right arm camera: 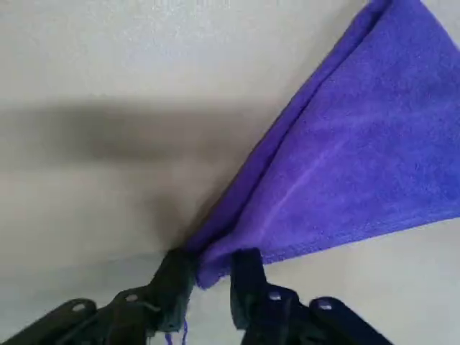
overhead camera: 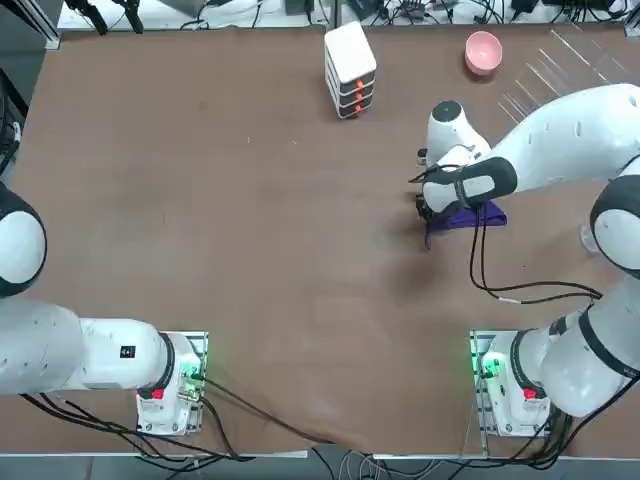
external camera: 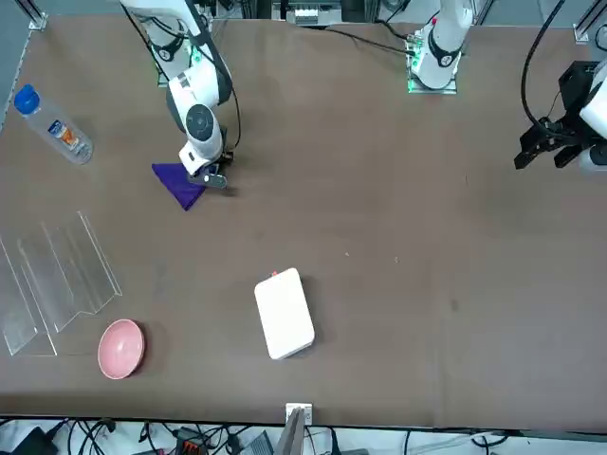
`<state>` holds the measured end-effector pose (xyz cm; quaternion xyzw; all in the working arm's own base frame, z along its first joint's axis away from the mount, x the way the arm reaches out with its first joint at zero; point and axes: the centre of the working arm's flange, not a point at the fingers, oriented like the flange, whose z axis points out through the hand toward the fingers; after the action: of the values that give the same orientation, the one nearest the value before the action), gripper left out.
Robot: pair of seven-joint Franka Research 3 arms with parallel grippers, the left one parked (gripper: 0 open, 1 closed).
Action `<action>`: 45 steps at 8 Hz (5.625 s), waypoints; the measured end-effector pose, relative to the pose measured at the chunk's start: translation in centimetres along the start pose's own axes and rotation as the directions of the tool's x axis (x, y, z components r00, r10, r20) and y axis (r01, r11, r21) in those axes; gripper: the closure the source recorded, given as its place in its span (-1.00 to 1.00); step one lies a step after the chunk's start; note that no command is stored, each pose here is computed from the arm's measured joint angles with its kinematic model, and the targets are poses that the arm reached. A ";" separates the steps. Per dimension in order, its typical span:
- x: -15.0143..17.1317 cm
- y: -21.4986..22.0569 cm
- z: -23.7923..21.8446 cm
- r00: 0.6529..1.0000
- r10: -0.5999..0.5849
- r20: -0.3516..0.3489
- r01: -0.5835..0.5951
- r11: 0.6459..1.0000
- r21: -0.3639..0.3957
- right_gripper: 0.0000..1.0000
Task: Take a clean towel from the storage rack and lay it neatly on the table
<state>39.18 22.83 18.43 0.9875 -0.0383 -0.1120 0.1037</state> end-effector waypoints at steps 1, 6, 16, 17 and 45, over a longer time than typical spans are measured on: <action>0.0 0.0 0.0 1.000 0.003 -0.001 -0.003 1.000 0.000 0.35; 0.2 -0.1 -0.6 1.000 0.006 0.006 -0.006 1.000 -0.005 0.44; 1.8 0.0 -4.7 0.998 -0.006 0.059 0.009 0.998 -0.054 0.96; 2.8 0.4 -6.1 0.997 -0.021 0.074 0.025 0.998 -0.061 0.96; 18.6 23.8 -11.2 0.990 0.072 0.117 -0.086 0.990 0.116 -0.94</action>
<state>58.56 -0.08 30.23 0.9818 -0.0898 -0.1608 0.0460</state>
